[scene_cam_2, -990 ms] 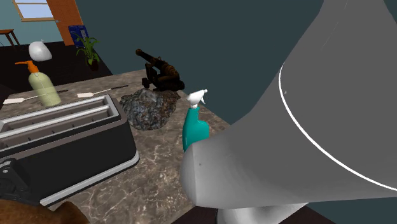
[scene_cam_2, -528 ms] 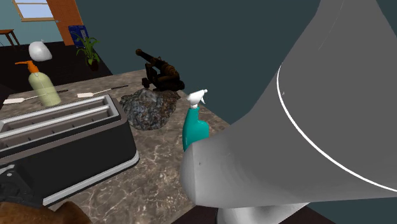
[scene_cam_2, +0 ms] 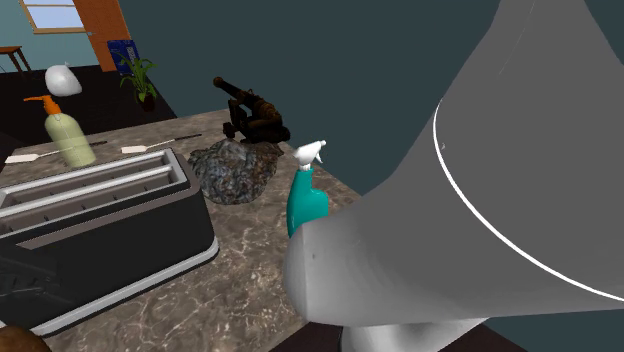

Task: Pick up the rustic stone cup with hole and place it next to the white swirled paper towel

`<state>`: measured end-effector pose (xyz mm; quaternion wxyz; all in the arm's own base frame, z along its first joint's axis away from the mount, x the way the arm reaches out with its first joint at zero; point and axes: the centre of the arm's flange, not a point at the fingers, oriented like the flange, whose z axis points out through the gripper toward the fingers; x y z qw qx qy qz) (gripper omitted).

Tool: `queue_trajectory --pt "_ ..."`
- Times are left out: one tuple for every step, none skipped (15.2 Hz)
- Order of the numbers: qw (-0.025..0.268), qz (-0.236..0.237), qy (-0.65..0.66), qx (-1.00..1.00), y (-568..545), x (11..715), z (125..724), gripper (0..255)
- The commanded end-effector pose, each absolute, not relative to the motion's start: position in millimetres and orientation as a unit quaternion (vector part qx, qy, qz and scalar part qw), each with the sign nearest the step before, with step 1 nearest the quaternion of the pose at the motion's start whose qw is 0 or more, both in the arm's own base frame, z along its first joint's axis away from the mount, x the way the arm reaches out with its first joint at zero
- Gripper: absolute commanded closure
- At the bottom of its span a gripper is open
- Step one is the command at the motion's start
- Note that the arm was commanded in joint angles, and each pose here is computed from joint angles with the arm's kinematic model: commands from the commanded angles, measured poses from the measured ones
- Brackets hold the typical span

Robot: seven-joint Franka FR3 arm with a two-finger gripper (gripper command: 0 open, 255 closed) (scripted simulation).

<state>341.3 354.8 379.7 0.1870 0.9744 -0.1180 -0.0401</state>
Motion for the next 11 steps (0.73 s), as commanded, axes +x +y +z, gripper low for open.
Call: queue_trajectory --pt "0.187 -0.040 -0.118 0.974 362.1 343.0 400.1 0" --pt "0.187 -0.040 -0.118 0.974 366.8 344.6 412.4 0" --pt "0.187 -0.040 -0.118 0.974 370.5 345.9 422.0 0" --pt "0.187 -0.040 -0.118 0.974 370.5 345.9 422.0 0" --pt "0.187 -0.040 -0.118 0.974 370.5 345.8 422.0 0" --pt "0.187 -0.040 -0.118 0.974 370.5 345.8 422.0 0" --pt "0.187 -0.040 -0.118 0.974 370.5 345.9 422.0 0" --pt "0.187 -0.040 -0.118 0.974 370.5 345.9 422.0 0" --pt "0.187 -0.040 -0.118 0.974 370.5 345.9 422.0 0" --pt "0.187 -0.040 -0.118 0.974 370.5 345.9 422.0 0" --pt "0.187 -0.040 -0.118 0.974 370.5 345.9 422.0 0"
